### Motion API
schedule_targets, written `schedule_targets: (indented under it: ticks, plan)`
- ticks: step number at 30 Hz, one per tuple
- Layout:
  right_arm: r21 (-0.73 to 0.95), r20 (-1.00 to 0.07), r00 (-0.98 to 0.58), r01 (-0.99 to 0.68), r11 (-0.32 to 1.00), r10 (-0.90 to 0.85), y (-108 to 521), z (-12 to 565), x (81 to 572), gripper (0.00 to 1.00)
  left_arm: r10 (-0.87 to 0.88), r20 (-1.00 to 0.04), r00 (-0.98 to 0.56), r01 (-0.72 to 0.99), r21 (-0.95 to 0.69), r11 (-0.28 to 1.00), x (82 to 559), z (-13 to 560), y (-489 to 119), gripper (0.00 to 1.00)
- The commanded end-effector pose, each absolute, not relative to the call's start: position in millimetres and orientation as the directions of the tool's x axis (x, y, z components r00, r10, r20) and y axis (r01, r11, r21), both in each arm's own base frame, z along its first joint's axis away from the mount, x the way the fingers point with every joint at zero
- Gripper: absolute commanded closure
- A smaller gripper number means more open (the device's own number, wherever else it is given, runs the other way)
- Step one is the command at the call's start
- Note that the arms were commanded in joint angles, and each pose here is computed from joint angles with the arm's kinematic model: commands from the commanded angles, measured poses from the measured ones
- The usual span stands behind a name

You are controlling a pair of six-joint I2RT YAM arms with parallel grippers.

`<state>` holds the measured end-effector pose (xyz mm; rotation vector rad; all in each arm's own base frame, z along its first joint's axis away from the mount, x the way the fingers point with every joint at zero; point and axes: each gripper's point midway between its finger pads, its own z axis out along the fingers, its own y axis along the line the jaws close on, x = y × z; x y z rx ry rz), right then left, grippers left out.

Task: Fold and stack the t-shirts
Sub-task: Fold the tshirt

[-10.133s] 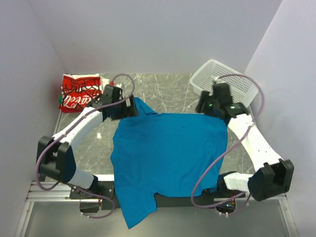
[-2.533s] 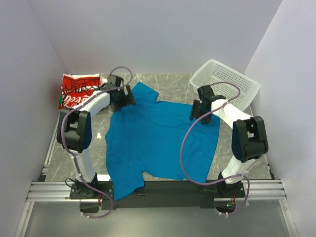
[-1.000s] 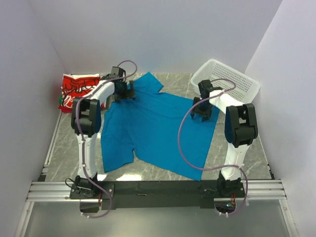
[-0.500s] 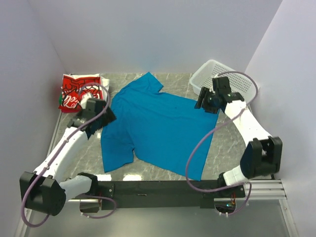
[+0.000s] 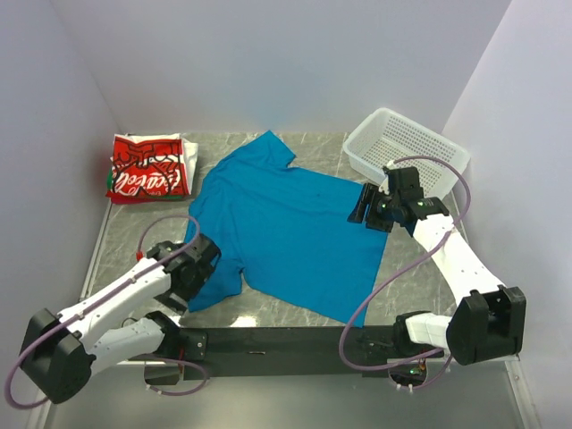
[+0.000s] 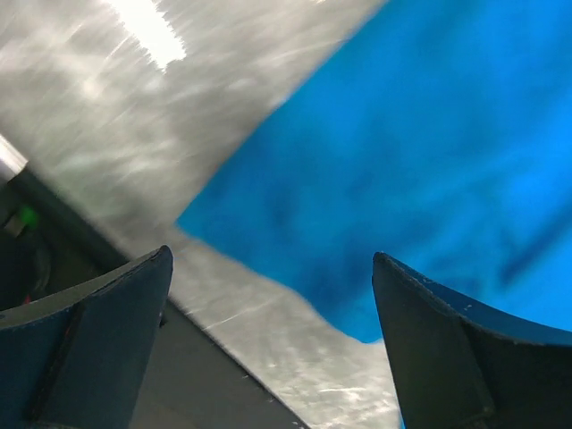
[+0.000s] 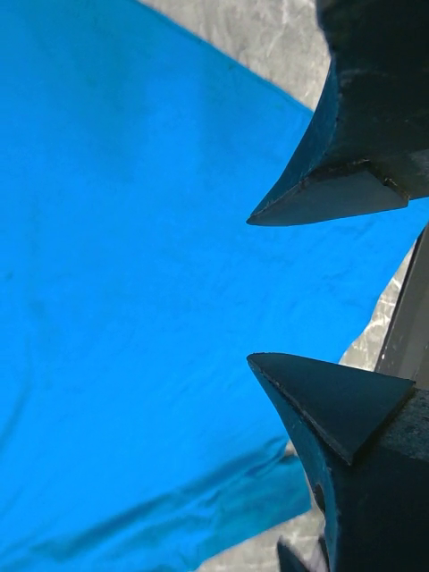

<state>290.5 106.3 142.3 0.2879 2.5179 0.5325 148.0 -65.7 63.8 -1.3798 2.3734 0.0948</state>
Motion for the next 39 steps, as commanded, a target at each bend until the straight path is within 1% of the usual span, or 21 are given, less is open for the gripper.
schedule_targets:
  ticks: [1, 2, 3, 8, 10, 14, 16, 20, 23, 24, 29, 32, 33, 35, 36, 38, 39]
  plan:
    - [0.457, -0.509, -0.811, 0.027, 0.889, 0.287, 113.8, 154.4, 294.6, 0.35, -0.902, -0.342, -0.264, -0.949, -0.078, 0.307, 117.4, 52.7, -65.6, 0.01]
    - [0.451, -0.511, -0.812, 0.024, 0.892, 0.280, 112.9, 154.1, 294.1, 0.35, -0.896, -0.360, -0.261, -0.951, -0.065, 0.303, 114.2, 53.5, -63.9, 0.01]
    - [0.446, -0.511, -0.815, 0.020, 0.895, 0.273, 112.5, 154.2, 293.2, 0.35, -0.904, -0.367, -0.219, -0.963, -0.070, 0.262, 113.5, 54.0, -65.3, 0.01]
    - [0.425, -0.532, -0.808, 0.004, 0.905, 0.253, 108.7, 156.9, 290.0, 0.35, -0.885, -0.389, -0.257, -0.960, 0.000, 0.280, 108.0, 42.1, -78.5, 0.01]
    - [0.431, -0.527, -0.809, 0.009, 0.902, 0.260, 109.1, 156.3, 287.7, 0.35, -0.890, -0.383, -0.246, -0.964, -0.004, 0.268, 108.6, 34.8, -81.7, 0.03]
    - [0.448, -0.528, -0.803, 0.015, 0.894, 0.278, 110.2, 157.6, 283.7, 0.35, -0.914, -0.362, -0.184, -0.970, -0.081, 0.228, 113.8, 28.4, -81.5, 0.06]
    - [0.453, -0.525, -0.803, 0.018, 0.891, 0.283, 110.9, 157.1, 283.5, 0.35, -0.932, -0.337, -0.134, -0.975, -0.126, 0.185, 113.0, 24.1, -79.1, 0.09]
    - [0.438, -0.526, -0.806, 0.018, 0.899, 0.273, 108.6, 155.9, 283.1, 0.35, -0.950, -0.302, -0.082, -0.970, -0.194, 0.146, 115.6, 16.4, -77.0, 0.17]
    - [0.421, -0.528, -0.808, 0.018, 0.907, 0.261, 106.0, 155.3, 283.5, 0.35, -0.944, -0.323, -0.067, -0.967, -0.214, 0.142, 118.7, 16.1, -72.0, 0.27]
    - [0.417, -0.531, -0.807, 0.018, 0.909, 0.260, 104.9, 155.4, 283.5, 0.35, -0.940, -0.334, -0.068, -0.967, -0.209, 0.145, 119.5, 17.1, -71.4, 0.33]
    - [0.417, -0.528, -0.808, 0.020, 0.909, 0.260, 104.5, 152.9, 279.9, 0.35, -0.930, -0.358, -0.079, -0.974, -0.173, 0.150, 117.4, 16.3, -70.6, 0.39]
    - [0.422, -0.526, -0.808, 0.025, 0.906, 0.267, 104.6, 151.8, 276.8, 0.35, -0.932, -0.355, -0.069, -0.973, -0.181, 0.141, 117.7, 15.1, -69.8, 0.47]
    - [0.423, -0.527, -0.806, 0.027, 0.906, 0.270, 104.4, 152.0, 276.5, 0.35, -0.935, -0.350, -0.061, -0.972, -0.193, 0.136, 118.3, 15.0, -69.4, 0.53]
    - [0.423, -0.523, -0.808, 0.028, 0.906, 0.270, 104.3, 150.2, 274.4, 0.35, -0.935, -0.350, -0.051, -0.970, -0.206, 0.130, 119.4, 14.2, -68.0, 0.60]
    - [0.423, -0.526, -0.806, 0.027, 0.906, 0.270, 103.8, 151.0, 274.4, 0.35, -0.935, -0.352, -0.046, -0.968, -0.217, 0.130, 120.1, 13.6, -66.4, 0.68]
    - [0.423, -0.524, -0.809, 0.025, 0.906, 0.267, 104.3, 150.7, 273.5, 0.35, -0.936, -0.349, -0.041, -0.966, -0.227, 0.127, 121.1, 13.5, -66.2, 0.82]
    - [0.419, -0.525, -0.809, 0.026, 0.908, 0.265, 103.3, 150.1, 273.9, 0.35, -0.934, -0.354, -0.040, -0.964, -0.234, 0.130, 122.3, 14.4, -65.2, 0.95]
